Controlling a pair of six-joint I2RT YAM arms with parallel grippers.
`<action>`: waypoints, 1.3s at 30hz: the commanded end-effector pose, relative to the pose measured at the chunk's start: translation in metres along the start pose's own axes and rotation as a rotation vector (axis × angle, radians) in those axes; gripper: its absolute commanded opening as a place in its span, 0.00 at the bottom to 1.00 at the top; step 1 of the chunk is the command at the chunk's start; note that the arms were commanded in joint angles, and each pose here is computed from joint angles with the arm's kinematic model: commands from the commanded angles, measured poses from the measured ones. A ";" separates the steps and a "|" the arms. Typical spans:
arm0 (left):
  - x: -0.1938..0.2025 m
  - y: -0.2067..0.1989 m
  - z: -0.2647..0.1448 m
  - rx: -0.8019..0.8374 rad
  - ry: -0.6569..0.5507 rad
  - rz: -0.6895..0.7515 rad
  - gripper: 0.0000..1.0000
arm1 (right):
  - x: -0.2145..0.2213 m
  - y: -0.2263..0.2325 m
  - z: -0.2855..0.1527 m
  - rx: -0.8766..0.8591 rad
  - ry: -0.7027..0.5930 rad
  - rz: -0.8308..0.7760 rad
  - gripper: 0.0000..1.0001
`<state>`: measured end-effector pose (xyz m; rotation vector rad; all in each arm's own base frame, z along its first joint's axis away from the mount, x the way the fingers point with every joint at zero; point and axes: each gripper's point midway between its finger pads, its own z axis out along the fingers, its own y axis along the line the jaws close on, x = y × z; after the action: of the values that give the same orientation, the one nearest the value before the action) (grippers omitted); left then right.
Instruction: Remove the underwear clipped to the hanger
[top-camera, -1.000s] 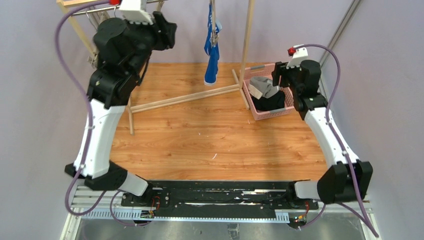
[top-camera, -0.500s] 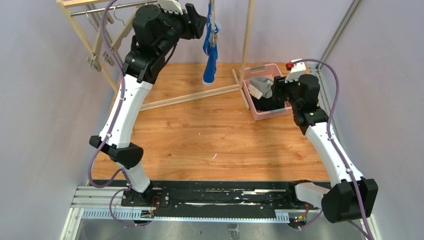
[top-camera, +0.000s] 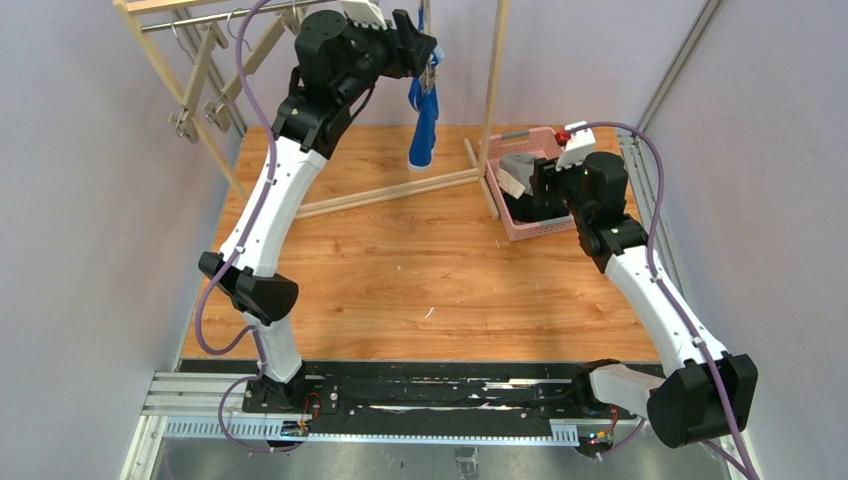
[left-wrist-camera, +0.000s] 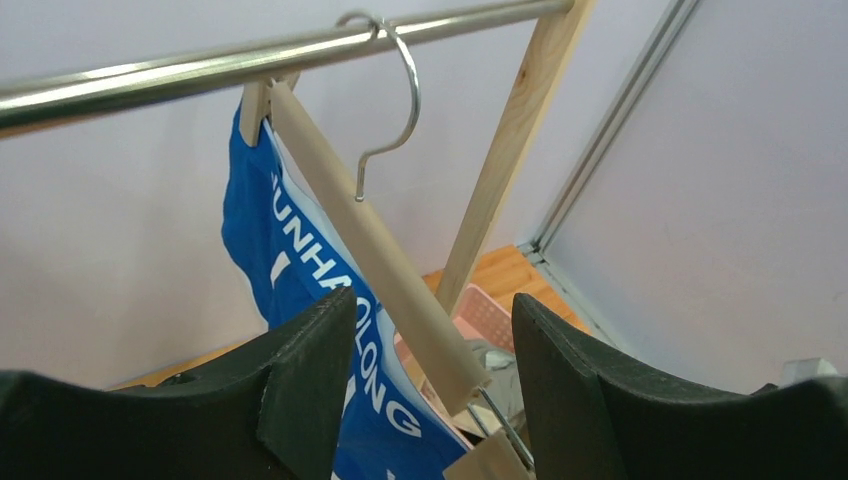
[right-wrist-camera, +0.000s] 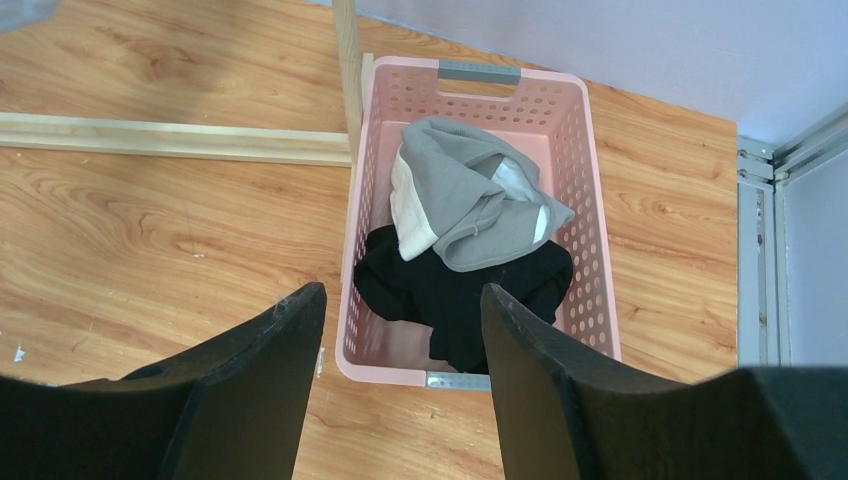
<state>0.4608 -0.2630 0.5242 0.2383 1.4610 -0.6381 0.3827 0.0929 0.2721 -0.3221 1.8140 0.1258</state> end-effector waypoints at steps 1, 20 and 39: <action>-0.005 -0.007 0.008 0.029 -0.028 -0.009 0.65 | -0.009 0.003 -0.006 0.007 -0.040 -0.040 0.60; 0.010 0.022 0.007 -0.106 0.011 0.075 0.57 | -0.011 0.010 -0.006 -0.010 -0.051 -0.060 0.60; 0.026 0.030 0.015 -0.124 0.044 0.097 0.53 | -0.019 0.021 -0.013 -0.052 -0.093 -0.098 0.61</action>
<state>0.4913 -0.2519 0.4902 0.2128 1.5304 -0.4716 0.3723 0.1068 0.2769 -0.4067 1.7700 0.1122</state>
